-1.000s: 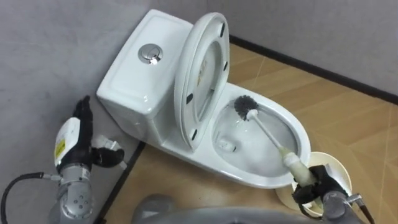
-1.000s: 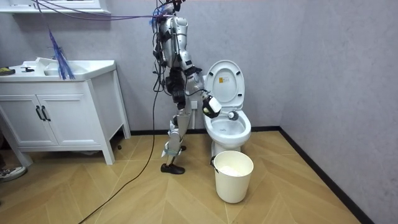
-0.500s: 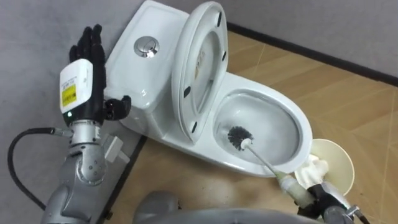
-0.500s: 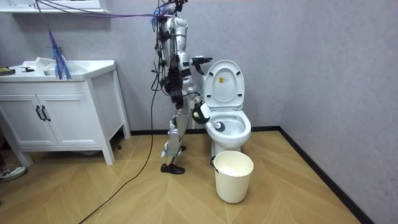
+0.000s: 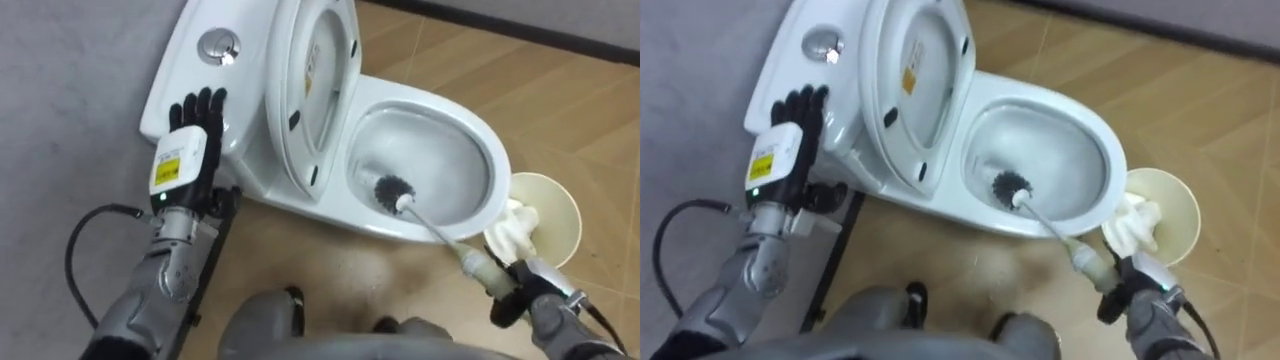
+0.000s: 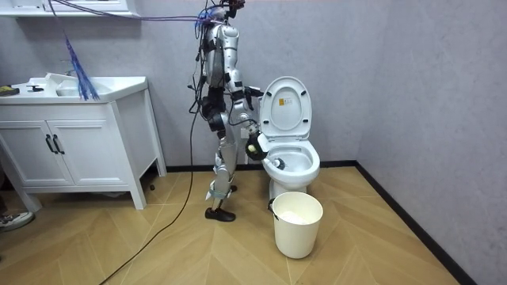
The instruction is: Brush toilet
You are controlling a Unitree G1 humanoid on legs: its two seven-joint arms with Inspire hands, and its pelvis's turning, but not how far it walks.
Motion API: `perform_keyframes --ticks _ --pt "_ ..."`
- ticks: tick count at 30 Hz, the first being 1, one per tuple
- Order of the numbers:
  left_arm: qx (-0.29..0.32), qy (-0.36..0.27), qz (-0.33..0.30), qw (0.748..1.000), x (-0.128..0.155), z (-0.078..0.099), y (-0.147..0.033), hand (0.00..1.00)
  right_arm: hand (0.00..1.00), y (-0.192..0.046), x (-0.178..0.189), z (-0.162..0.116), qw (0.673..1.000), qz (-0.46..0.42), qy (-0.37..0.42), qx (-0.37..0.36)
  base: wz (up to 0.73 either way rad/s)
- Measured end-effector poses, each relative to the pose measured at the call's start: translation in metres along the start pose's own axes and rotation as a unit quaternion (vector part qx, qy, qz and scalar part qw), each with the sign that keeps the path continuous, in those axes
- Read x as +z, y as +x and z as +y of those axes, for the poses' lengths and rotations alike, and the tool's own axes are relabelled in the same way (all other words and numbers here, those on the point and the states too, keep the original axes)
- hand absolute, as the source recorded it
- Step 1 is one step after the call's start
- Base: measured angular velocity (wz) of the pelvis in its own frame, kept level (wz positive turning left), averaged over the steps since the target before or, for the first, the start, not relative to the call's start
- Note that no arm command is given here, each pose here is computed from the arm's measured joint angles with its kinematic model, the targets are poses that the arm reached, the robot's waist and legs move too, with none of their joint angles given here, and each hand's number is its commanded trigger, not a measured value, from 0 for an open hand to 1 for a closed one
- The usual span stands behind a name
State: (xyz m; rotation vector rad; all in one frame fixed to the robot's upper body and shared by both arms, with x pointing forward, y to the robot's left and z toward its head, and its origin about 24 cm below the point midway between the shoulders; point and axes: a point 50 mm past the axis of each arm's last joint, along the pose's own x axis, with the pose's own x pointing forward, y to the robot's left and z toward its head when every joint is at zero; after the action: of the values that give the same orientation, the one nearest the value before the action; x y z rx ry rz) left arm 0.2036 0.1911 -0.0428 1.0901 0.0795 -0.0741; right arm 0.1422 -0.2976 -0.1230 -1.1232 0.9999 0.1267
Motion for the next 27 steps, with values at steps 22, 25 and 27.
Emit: perform_keyframes --ticks 22,25,27 --pt "0.134 0.069 -0.113 0.982 0.024 0.055 0.046 0.00 1.00 0.005 0.081 -0.148 0.936 -0.112 -0.211 -0.258 -0.02" --pt "0.146 0.069 -0.124 0.979 0.027 0.057 0.045 0.00 1.00 0.004 0.082 -0.150 0.933 -0.107 -0.214 -0.270 0.06" --pt "0.155 0.069 -0.128 0.977 0.028 0.057 0.044 0.00 1.00 0.003 0.084 -0.150 0.928 -0.108 -0.220 -0.280 0.07"
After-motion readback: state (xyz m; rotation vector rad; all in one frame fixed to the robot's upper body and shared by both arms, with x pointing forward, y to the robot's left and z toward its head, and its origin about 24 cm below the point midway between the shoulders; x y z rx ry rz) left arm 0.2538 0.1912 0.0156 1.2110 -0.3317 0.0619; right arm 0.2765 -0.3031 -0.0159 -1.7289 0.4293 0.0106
